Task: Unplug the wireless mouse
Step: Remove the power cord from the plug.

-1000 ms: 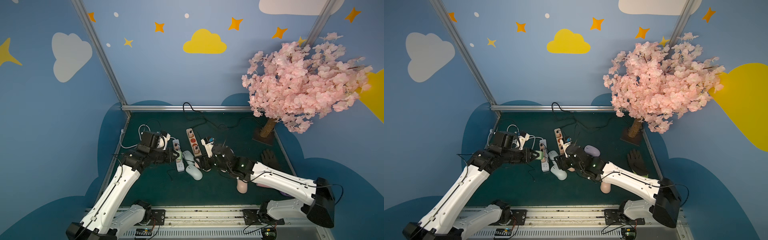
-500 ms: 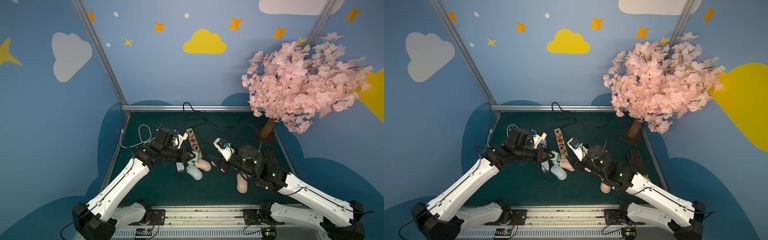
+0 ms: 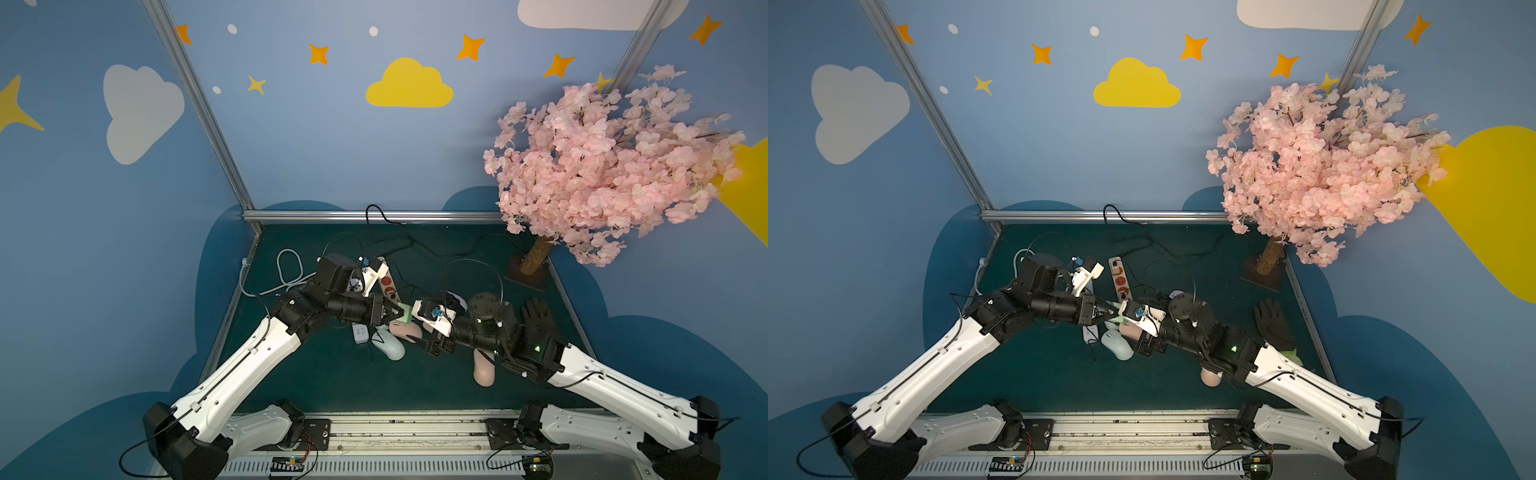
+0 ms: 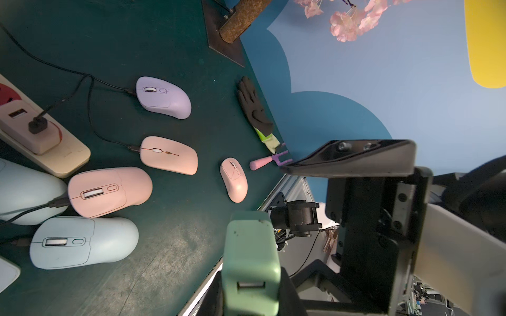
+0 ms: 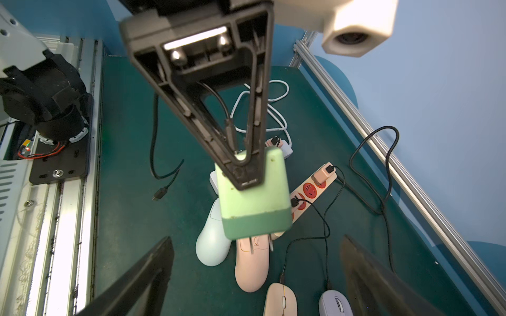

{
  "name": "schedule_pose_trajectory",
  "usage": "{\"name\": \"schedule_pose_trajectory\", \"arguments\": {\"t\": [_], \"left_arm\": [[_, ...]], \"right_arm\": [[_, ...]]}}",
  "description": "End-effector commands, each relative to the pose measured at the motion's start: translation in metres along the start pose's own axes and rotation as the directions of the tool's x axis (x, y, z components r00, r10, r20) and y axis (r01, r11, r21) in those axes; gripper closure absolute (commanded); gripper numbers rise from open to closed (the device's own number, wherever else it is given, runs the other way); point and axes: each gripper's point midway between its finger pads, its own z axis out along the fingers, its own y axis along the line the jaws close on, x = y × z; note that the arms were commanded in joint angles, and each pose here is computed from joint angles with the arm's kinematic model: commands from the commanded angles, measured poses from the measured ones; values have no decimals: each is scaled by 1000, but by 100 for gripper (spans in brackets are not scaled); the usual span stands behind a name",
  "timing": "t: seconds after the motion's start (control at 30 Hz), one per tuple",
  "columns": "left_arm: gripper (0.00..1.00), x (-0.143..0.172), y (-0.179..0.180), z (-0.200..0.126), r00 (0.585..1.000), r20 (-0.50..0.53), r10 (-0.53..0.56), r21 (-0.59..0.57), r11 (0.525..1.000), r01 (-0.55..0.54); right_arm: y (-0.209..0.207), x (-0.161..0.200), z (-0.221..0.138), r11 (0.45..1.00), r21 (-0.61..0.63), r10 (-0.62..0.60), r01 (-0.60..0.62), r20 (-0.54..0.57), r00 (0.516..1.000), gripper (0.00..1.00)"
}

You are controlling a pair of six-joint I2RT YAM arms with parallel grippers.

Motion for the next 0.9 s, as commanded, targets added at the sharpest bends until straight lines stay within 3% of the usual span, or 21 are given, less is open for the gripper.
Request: {"name": "schedule_pose_trajectory", "arguments": {"t": [0.0,0.23,0.57,0.6,0.7,0.73,0.8,0.87], "left_arm": [[96,-2,-17,-2,999,3,54,61,997,-54],[96,-1,-17,2,999,-9,54,64,997,-53],[96,-1,-14,3,999,-5,55,51,997,-54],[93,-2,-14,2,998,-1,55,49,997,-55],[61,-4,-15,-3,997,26,73,31,997,-74],[55,-5,-14,-5,996,37,79,21,997,-80],[47,-5,-13,-10,995,47,90,3,996,-90],[47,-4,-10,-13,995,46,94,-17,995,-93]], "right_arm": [[-7,-18,4,1000,10,-23,22,41,999,7],[-11,-28,16,1000,10,-11,10,54,998,19],[-7,-25,16,1000,-3,11,-11,52,999,65],[-7,-24,15,1000,-1,13,-13,51,999,70],[-9,-21,13,1000,14,23,-24,44,999,77],[-9,-19,13,1000,18,25,-25,39,999,78],[-11,-14,11,999,34,30,-31,27,999,78],[-13,-10,9,998,52,38,-39,18,999,78]]}}
